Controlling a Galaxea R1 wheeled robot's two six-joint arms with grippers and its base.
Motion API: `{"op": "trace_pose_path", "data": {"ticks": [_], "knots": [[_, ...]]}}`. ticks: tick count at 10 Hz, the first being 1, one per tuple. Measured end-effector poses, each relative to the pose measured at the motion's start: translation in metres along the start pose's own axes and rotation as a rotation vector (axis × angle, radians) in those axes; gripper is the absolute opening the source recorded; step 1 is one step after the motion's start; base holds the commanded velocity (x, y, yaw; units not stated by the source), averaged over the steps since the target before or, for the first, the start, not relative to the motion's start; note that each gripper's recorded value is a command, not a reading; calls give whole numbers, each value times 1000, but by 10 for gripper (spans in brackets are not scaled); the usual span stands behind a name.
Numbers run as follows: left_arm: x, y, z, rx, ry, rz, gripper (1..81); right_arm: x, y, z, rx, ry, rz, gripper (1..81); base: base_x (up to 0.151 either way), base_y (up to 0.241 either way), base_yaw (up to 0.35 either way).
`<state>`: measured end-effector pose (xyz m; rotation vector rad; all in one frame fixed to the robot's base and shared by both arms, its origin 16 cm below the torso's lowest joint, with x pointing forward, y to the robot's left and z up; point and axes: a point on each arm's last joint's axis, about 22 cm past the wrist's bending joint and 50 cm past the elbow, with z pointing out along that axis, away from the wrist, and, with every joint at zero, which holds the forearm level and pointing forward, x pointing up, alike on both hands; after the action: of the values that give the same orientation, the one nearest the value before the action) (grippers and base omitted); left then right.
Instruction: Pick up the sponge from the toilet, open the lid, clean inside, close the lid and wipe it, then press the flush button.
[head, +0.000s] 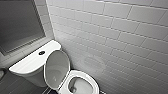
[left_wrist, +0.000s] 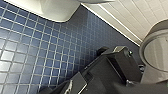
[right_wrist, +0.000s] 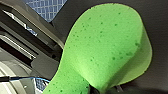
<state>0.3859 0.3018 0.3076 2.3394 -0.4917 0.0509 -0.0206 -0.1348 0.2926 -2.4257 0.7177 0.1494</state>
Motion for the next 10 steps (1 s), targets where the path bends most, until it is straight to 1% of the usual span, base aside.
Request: {"op": "trace_pose_path", "data": {"ticks": [1,2,3,4,5,6,7,9,10], "knots": [[-5,7,2,-17,-8,2,811,-4,-3,-3,-3,-3,4,10,0,0,0],[-6,13,-4,-37,-11,-3,811,-12,-8,-11,-6,-12,11,10,0,0,0],[-9,15,-10,-37,-19,-10,811,-19,-11,-21,-13,-19,19,10,0,0,0],[-16,25,-11,-51,-30,-20,811,-26,-13,-31,-20,-26,25,10,0,0,0],[-22,41,-1,-73,-35,-28,811,-29,-17,-35,-19,-27,23,10,0,0,0],[-27,63,12,-103,-35,-29,811,-27,-24,-37,-8,-16,13,10,0,0,0],[-37,75,15,-105,-38,-29,811,-24,-31,-39,6,0,0,10,0,0,0],[-61,84,9,-63,-53,-28,811,-19,-37,-48,21,32,-33,10,0,0,0],[-68,97,12,-62,-52,-24,811,-16,-42,-53,29,47,-48,10,0,0,0]]}}
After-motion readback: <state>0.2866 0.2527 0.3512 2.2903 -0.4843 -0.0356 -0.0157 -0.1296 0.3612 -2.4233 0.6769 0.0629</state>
